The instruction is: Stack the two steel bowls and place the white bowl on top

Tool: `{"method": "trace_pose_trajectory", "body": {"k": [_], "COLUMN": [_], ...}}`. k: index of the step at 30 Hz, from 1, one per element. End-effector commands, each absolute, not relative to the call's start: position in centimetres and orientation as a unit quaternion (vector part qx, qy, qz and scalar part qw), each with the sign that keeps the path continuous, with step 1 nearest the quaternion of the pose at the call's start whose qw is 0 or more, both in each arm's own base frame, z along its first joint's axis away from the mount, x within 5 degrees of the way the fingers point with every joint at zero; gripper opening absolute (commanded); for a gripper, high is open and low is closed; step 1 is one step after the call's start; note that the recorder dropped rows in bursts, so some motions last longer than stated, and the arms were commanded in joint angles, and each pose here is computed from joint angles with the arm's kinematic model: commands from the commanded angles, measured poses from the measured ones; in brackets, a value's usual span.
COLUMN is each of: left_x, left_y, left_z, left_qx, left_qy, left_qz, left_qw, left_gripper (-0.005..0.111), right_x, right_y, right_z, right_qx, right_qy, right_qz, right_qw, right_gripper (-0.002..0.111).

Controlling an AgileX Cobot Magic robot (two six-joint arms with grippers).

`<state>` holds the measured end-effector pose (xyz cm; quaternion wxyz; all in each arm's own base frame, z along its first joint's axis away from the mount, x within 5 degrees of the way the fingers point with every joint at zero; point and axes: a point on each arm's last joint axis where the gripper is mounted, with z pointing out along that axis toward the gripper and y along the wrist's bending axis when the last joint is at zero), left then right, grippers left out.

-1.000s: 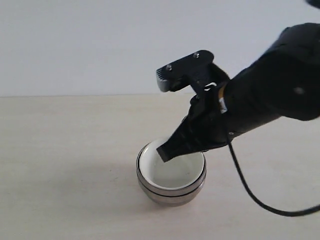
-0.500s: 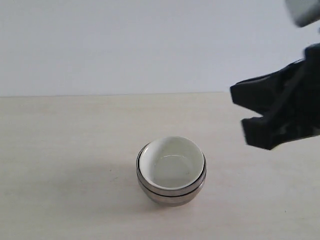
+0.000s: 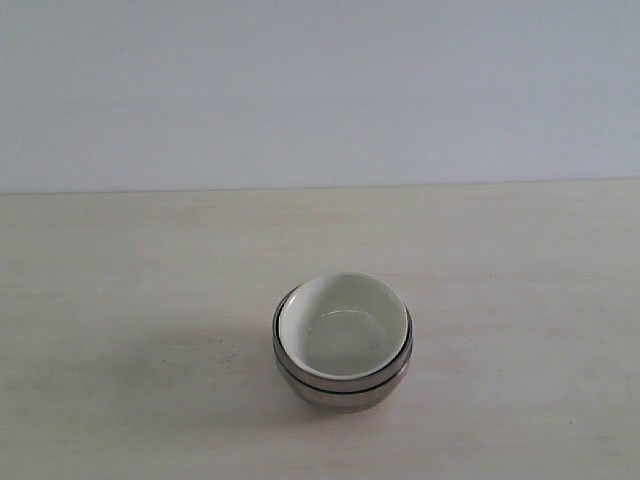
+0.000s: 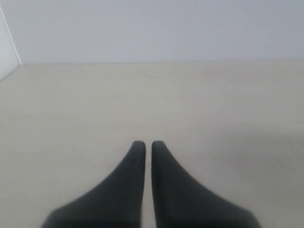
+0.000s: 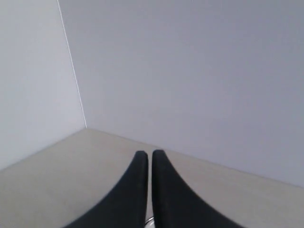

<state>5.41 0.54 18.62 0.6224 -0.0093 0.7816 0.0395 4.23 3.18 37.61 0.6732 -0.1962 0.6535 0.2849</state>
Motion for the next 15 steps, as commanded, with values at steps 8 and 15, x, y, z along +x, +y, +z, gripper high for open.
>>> {"method": "trace_pose_trajectory", "body": {"k": [8,15], "left_x": [5.4,5.4], "left_y": [0.5,0.5], "left_z": [18.5,18.5], "left_qx": [-0.011,-0.011], "left_qy": [0.781,0.781], "left_qz": [0.038,0.038], "left_qw": [0.623,0.623], "left_gripper": [0.004,0.004], "right_x": [1.3,1.3], "right_y": [0.4,0.4], "right_z": [37.9,37.9], "right_qx": [-0.174,-0.174], "right_qy": [0.603,0.605], "right_qz": [0.307,0.306], "right_qw": [0.715,0.714], "right_gripper": [0.0,0.0]}}
